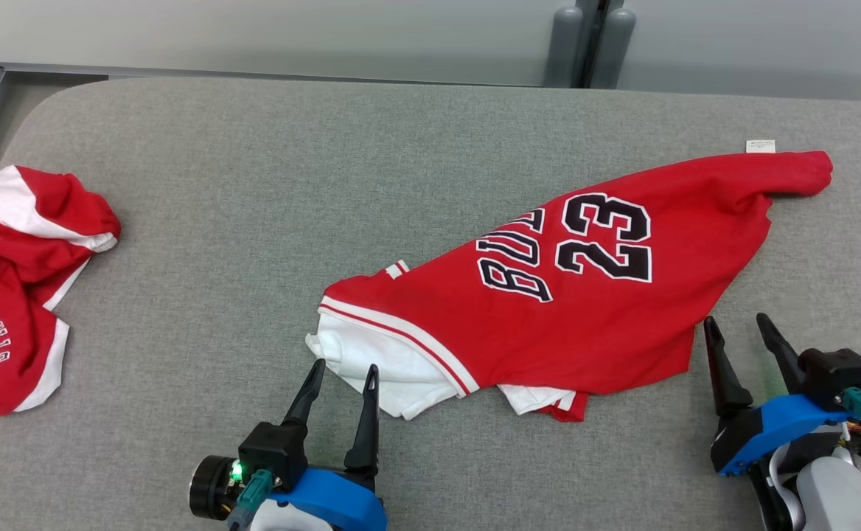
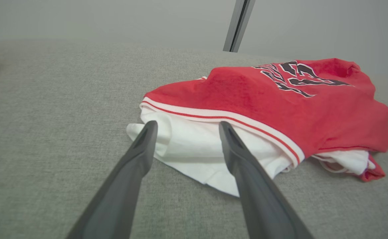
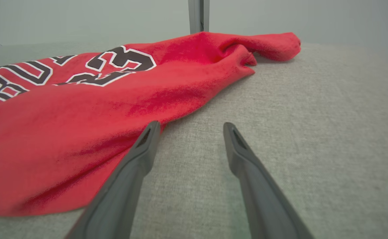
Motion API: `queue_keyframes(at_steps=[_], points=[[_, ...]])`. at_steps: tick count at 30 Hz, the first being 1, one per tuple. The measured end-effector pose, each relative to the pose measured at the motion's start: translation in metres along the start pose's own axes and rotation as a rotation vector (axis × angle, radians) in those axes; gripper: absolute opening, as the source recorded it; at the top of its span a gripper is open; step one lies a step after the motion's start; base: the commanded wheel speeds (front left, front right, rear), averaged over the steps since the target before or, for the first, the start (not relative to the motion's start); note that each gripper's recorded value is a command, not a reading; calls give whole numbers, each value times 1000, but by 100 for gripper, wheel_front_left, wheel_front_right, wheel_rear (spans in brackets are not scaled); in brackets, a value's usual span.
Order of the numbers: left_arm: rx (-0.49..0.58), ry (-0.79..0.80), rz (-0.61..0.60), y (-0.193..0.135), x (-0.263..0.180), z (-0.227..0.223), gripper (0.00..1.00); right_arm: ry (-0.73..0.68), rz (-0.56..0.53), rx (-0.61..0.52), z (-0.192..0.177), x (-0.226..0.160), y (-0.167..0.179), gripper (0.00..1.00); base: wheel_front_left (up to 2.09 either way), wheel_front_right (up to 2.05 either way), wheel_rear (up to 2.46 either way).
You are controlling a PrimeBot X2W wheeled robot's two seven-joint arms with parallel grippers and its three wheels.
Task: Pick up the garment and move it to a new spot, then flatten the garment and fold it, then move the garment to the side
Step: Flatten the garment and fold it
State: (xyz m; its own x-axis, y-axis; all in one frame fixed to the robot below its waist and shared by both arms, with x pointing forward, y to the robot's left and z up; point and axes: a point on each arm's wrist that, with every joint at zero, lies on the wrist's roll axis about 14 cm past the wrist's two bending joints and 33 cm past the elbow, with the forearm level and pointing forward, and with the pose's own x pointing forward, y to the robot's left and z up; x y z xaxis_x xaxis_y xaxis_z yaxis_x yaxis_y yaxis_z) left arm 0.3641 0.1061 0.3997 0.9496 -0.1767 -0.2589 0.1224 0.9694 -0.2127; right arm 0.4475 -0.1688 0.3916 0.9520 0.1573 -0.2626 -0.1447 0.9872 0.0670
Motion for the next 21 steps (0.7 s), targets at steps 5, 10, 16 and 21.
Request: queue_keyframes(at_steps=[5,10,16,21], points=[[-1,3,10,3,-2,-1,100,28,51,-10,-11,0,17,100,0,0,0],[-4,4,26,7,-5,-2,100,91,100,-27,-31,-1,33,100,0,0,0],[-11,9,37,9,-6,-3,100,123,118,-30,-41,3,36,0,0,0,0],[-9,7,31,8,-3,-2,100,63,42,29,-20,5,14,0,0,0,0]])
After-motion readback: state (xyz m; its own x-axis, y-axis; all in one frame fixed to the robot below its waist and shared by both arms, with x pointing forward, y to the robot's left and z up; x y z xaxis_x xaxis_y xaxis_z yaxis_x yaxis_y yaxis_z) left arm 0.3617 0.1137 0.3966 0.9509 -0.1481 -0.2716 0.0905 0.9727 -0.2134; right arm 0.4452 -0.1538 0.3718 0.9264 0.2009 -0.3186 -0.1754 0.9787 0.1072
